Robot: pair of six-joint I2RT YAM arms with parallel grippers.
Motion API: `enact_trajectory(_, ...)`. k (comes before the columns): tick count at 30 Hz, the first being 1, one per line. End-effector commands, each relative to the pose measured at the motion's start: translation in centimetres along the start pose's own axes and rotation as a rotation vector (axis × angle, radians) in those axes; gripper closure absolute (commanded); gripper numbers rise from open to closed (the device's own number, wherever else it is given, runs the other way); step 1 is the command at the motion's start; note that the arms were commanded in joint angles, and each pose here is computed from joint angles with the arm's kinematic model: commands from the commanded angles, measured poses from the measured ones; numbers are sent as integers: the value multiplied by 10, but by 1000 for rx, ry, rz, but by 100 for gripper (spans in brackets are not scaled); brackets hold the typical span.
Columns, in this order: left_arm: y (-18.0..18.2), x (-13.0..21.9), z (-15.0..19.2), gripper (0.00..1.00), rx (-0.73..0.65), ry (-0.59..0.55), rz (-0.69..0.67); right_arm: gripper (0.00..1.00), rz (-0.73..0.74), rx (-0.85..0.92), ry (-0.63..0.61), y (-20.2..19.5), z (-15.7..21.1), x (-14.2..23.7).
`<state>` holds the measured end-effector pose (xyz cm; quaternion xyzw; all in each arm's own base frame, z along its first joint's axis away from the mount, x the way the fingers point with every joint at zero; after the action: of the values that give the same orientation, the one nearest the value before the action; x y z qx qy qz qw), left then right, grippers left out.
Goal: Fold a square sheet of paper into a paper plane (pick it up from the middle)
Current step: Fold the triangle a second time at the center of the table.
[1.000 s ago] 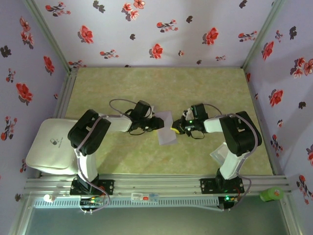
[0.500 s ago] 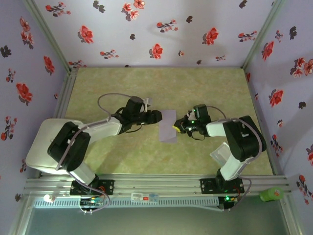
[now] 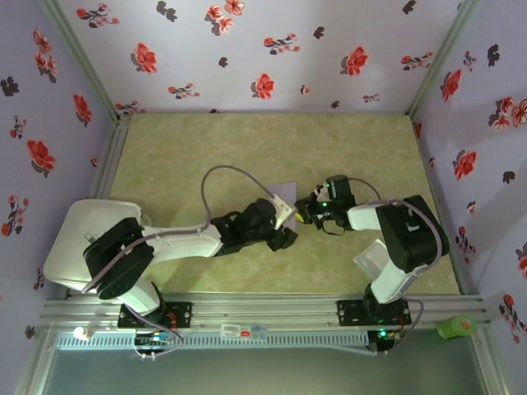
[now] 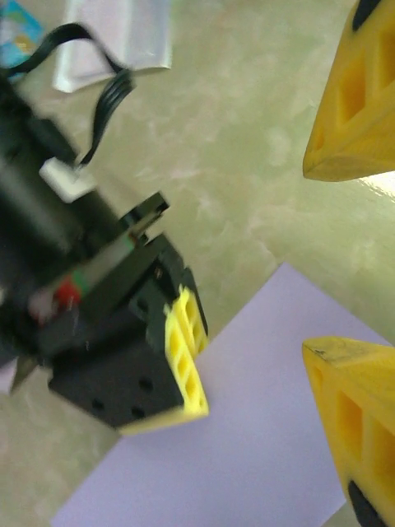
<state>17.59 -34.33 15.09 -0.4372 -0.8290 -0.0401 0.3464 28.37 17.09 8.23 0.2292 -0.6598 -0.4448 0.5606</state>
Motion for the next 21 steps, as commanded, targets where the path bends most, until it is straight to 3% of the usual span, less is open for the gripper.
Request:
enact_trajectory(1,-3,-6,4,44,-219,-6,-193,89,-25,27,2,11,1,3)
enact_trajectory(5,-12,-14,12,43,-306,-2,-283,89,-21,28,1,10,2,4)
enact_trajectory(11,-11,-26,12,41,-325,18,-379,89,-21,26,3,10,2,3)
enact_trajectory(21,-11,-40,12,47,-329,59,-412,88,-16,24,1,8,2,3)
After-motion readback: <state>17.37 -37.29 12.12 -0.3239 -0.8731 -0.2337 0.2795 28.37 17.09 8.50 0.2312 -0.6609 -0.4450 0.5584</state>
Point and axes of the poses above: each hand's point on the last joint's axis, 136 mm out from that joint toward the fingers, its own x axis back along the fingers, its own y axis along the line the jaws close on, z = x × y, the point moved 7 cm from there along x, back along the fingers, and after that the axes turned 8 degrees about x, right-handed, at the moved point
